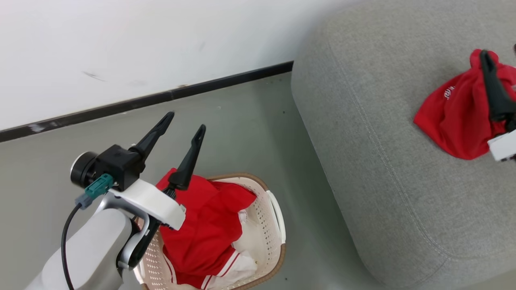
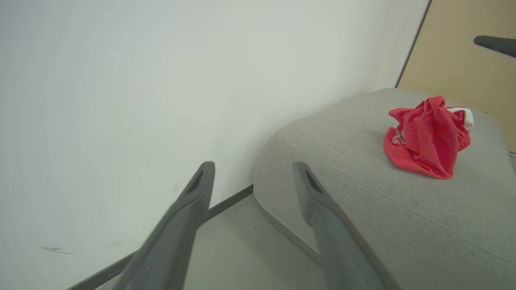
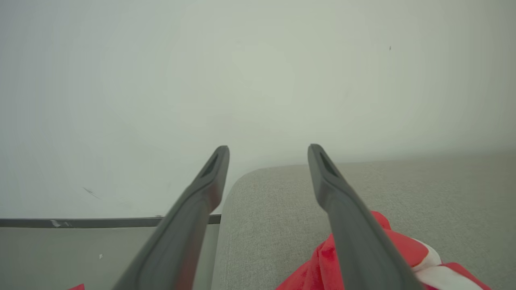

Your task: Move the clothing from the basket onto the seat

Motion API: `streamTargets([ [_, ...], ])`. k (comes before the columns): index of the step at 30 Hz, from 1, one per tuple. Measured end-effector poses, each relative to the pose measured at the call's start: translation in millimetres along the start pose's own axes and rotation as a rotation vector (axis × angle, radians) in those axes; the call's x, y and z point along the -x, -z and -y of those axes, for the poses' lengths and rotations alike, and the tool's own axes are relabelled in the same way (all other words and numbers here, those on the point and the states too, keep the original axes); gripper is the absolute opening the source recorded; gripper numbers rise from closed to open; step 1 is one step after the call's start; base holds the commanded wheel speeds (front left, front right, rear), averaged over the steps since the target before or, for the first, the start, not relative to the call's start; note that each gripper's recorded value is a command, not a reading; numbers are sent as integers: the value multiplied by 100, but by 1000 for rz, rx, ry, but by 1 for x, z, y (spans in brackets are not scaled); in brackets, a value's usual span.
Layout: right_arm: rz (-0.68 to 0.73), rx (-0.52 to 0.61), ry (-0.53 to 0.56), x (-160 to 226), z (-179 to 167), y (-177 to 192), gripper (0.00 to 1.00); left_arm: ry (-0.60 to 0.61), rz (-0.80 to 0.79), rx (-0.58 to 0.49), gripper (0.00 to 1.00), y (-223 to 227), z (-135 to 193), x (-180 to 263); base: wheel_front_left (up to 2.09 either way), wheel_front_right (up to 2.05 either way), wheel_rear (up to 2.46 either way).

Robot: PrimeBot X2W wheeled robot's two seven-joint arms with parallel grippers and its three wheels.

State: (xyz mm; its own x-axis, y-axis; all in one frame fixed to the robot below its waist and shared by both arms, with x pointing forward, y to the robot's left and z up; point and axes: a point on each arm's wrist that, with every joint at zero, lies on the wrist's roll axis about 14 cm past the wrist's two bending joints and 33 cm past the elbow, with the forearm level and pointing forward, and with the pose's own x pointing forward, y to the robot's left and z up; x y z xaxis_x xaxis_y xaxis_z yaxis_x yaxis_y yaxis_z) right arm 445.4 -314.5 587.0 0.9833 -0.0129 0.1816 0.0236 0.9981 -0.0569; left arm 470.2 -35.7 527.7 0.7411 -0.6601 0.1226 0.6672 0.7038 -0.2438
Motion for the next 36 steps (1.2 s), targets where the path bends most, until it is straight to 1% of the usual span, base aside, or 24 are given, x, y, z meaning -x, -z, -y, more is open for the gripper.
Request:
streamTargets([
  [3, 2, -23, -24, 2, -13, 3, 100, -63, -1, -4, 100, -2, -12, 12, 0, 0, 0],
  [7, 37, -72, -34, 2, -26, -3, 100, -151, 3, -1, 100, -6, -29, 28, 0, 0, 0],
  [13, 37, -111, -74, 12, -51, 2, 100, -305, -13, 26, 100, -3, -54, 64, 0, 0, 0],
  [14, 37, -111, -74, 12, -51, 2, 100, -305, -13, 26, 100, -3, -54, 64, 0, 0, 0],
  [15, 49, -123, -84, 15, -58, -1, 100, -350, -11, 32, 100, -4, -61, 75, 0, 0, 0],
  [19, 65, -145, -87, 22, -66, -4, 100, -428, 28, 31, 100, -17, -73, 91, 0, 0, 0],
  [23, 44, -186, -74, 34, -73, 6, 100, -468, 69, 34, 100, -29, -74, 102, 0, 0, 0],
  [27, 24, -194, -77, 46, -80, 13, 100, -497, 75, 14, 100, -32, -75, 117, 0, 0, 0],
  [36, 24, -221, -76, 64, -92, 14, 100, -542, 90, -34, 100, -39, -73, 141, 0, 0, 0],
])
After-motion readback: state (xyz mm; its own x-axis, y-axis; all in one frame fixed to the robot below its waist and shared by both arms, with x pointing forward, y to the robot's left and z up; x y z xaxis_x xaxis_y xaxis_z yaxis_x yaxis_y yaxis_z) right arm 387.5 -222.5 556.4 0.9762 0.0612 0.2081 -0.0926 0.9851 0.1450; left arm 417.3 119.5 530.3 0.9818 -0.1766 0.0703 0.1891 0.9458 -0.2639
